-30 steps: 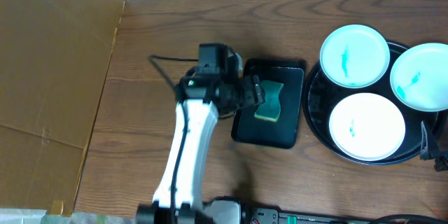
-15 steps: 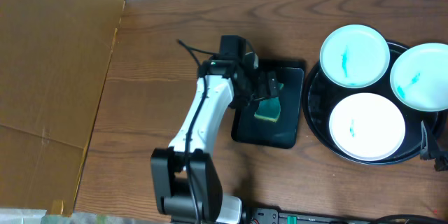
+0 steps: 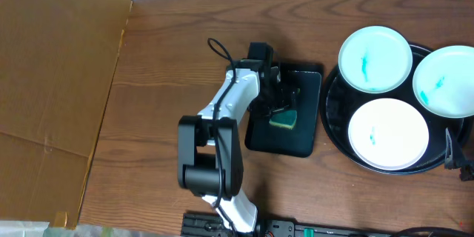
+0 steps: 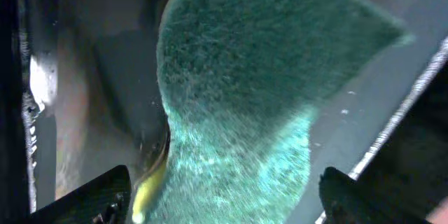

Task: Clean dirty plates on tray and stack at the side
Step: 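Reach the left gripper down to the green sponge in the black tray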

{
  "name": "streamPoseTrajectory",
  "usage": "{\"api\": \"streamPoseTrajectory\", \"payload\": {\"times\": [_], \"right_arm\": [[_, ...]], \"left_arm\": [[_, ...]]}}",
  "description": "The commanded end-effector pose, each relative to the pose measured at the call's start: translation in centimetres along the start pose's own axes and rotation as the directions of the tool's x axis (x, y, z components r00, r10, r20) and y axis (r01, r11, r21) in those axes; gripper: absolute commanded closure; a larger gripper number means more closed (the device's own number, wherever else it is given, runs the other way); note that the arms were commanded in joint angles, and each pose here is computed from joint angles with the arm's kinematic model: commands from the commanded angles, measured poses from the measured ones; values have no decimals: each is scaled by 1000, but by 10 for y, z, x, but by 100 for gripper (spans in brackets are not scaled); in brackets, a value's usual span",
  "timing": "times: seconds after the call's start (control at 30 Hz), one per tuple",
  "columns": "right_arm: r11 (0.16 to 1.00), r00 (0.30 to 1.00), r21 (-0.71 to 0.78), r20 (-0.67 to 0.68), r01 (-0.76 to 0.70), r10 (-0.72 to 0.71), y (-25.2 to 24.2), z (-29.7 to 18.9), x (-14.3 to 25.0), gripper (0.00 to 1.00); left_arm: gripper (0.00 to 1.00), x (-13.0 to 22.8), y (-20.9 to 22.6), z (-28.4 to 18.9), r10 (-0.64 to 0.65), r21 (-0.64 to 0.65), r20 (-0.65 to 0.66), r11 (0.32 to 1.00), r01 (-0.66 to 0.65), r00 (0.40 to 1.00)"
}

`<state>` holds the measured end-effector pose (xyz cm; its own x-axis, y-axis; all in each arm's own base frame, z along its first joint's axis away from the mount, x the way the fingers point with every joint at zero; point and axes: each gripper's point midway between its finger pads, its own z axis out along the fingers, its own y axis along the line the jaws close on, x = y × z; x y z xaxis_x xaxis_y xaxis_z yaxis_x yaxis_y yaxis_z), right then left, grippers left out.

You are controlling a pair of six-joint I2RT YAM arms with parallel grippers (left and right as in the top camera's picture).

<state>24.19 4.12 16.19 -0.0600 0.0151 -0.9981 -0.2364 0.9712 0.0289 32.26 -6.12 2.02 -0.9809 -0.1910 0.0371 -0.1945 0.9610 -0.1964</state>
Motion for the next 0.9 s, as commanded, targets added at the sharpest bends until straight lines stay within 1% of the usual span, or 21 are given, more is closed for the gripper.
{"api": "streamPoseTrajectory", "payload": {"times": [0.0,0.23,0.27,0.3,0.33,0.53,0.57,0.67,0.7,0.77,0.87], "right_arm": [[1000,1000,-8,0,-12,12,2,0,1,1],[1000,1000,-8,0,-12,12,2,0,1,1],[1000,1000,-8,0,-12,12,2,0,1,1],[1000,1000,-8,0,-12,12,2,0,1,1],[1000,1000,-8,0,-12,12,2,0,1,1],[1000,1000,-8,0,-12,12,2,0,1,1],[1000,1000,-8,0,-12,12,2,0,1,1],[1000,1000,-8,0,-12,12,2,0,1,1],[1000,1000,-8,0,-12,12,2,0,1,1],[1000,1000,-8,0,-12,12,2,0,1,1],[1000,1000,-8,0,-12,12,2,0,1,1]], "left_arm": [[14,-2,0,7,3,-20,-9,1000,-4,1000],[15,-3,-13,16,49,-23,-3,999,-49,999],[16,-3,-14,16,54,-23,-2,998,-54,999],[25,-2,-14,16,57,-29,-2,998,-57,998],[27,-2,-13,16,59,-40,-1,997,-59,998],[28,4,2,15,49,-125,-23,991,-52,999],[27,6,3,15,48,-128,-31,990,-51,998],[16,15,6,14,39,-137,-66,989,-48,997],[9,17,7,14,37,-141,-76,989,-48,996],[7,22,8,13,33,-146,-93,988,-47,995],[8,23,8,13,32,-148,-99,988,-46,995]]}}
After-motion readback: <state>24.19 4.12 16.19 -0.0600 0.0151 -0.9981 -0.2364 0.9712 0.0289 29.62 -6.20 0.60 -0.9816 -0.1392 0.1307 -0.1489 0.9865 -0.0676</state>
